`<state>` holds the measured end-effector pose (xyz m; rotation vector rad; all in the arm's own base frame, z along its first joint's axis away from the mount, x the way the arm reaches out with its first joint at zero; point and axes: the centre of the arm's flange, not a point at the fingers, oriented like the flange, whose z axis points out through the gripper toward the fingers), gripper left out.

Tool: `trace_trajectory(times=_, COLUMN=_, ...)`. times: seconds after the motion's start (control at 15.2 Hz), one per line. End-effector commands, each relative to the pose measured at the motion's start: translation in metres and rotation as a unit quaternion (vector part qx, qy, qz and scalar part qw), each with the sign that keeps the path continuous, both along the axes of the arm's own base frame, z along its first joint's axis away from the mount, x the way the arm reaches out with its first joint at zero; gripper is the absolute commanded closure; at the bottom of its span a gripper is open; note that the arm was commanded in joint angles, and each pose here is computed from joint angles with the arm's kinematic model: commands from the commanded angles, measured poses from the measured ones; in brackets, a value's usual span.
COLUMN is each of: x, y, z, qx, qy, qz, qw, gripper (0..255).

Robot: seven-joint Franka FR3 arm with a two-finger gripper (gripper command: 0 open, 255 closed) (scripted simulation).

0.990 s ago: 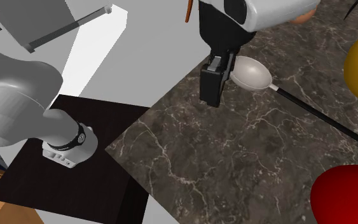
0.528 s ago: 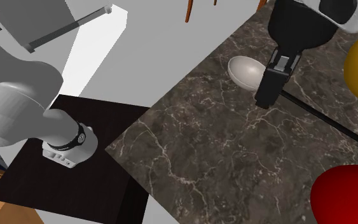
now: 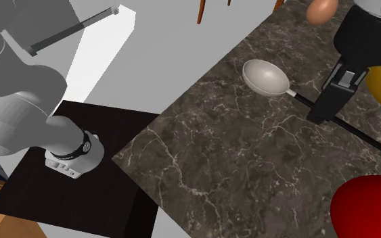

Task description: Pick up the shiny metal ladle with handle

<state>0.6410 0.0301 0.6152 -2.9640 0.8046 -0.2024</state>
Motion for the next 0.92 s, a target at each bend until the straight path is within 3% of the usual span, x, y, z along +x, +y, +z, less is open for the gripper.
trace_trajectory(times=0.0, x=0.001, y=0.0, z=-0.01, qx=0.0, qy=0.0, qz=-0.001, qw=1.0, gripper=0)
trace_trajectory(times=0.26, x=0.001, y=0.0, z=-0.023, qx=0.0, qy=0.0, qz=-0.001, qw=1.0, gripper=0)
trace_trajectory(times=0.33, x=0.001, y=0.0, z=-0.023, qx=0.0, qy=0.0, qz=-0.001, qw=1.0, gripper=255)
trace_trajectory(times=0.86, x=0.001, y=0.0, z=-0.022, qx=0.0, qy=0.0, qz=-0.001, qw=1.0, gripper=255)
